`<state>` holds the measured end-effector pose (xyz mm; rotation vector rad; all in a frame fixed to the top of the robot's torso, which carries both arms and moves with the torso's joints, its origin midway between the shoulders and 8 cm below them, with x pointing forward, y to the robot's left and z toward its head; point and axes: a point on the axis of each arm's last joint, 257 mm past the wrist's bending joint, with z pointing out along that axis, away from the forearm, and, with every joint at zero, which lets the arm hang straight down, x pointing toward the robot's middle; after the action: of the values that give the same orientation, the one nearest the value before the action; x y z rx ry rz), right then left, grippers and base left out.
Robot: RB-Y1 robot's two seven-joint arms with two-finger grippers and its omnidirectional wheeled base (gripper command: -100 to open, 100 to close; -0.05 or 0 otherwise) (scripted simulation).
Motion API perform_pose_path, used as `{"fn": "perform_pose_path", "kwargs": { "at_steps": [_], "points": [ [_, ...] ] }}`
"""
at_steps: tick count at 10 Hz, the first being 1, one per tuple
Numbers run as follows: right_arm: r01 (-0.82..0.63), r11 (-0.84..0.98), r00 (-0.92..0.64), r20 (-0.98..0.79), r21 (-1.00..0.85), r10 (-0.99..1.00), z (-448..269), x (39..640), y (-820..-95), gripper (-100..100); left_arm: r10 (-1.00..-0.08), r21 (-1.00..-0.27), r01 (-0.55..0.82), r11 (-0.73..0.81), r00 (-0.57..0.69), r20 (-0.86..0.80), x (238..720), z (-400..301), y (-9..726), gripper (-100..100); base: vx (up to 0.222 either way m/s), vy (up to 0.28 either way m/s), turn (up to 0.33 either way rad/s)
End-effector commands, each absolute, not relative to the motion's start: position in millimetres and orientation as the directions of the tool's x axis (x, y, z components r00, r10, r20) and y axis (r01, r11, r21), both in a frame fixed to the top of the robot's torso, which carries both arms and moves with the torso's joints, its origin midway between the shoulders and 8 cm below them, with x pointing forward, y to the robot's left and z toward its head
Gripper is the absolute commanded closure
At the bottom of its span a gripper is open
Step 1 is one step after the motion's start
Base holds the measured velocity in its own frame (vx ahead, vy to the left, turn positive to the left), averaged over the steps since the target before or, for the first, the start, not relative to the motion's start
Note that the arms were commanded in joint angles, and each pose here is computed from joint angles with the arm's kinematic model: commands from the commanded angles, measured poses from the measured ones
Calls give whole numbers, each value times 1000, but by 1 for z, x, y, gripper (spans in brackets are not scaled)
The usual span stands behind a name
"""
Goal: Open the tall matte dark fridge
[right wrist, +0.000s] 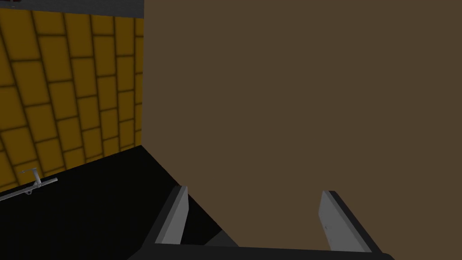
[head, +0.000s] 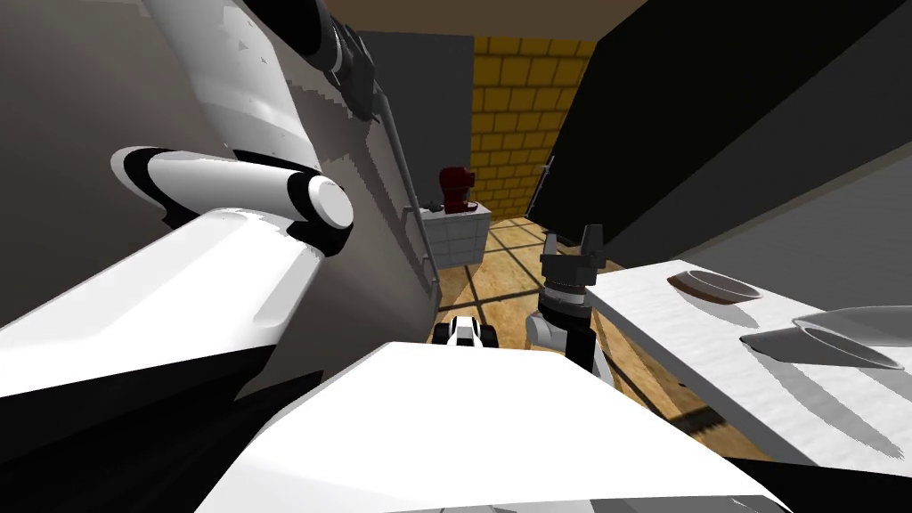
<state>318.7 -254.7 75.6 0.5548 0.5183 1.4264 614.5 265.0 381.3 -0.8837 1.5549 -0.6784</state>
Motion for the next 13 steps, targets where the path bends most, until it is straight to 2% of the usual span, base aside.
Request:
{"fn": "perform_pose_path", "kwargs": {
  "at_steps": [1, 4, 5, 6, 7, 8, 13],
  "points": [
    [-767, 62, 78, -4, 639, 997, 76, 319, -255, 0, -827, -816, -138, 562, -137, -546, 616, 368, 225, 100, -177, -64, -145],
    [-767, 63, 78, -4, 639, 997, 76, 319, -255, 0, -816, -816, -104, 569, -192, -545, 614, 367, 196, 100, -195, -66, -122],
    [-767, 63, 78, -4, 639, 997, 76, 319, -255, 0, -816, -816, -104, 569, -192, -545, 614, 367, 196, 100, -41, -28, 9],
    [-767, 63, 78, -4, 639, 997, 76, 319, -255, 0, -802, -815, -69, 575, -246, -545, 610, 365, 166, 100, -88, -61, -111],
    [-767, 63, 78, -4, 639, 997, 76, 319, -255, 0, -811, -818, -80, 570, -216, -544, 611, 373, 180, 100, -65, -28, -36],
    [-767, 63, 78, -4, 639, 997, 76, 319, -255, 0, -794, -818, -43, 574, -273, -544, 606, 371, 149, 100, -164, -16, -110],
    [-767, 63, 78, -4, 639, 997, 76, 319, -255, 0, -741, -818, 41, 574, -398, -541, 590, 365, 82, 100, -235, -23, -133]
  ]
}}
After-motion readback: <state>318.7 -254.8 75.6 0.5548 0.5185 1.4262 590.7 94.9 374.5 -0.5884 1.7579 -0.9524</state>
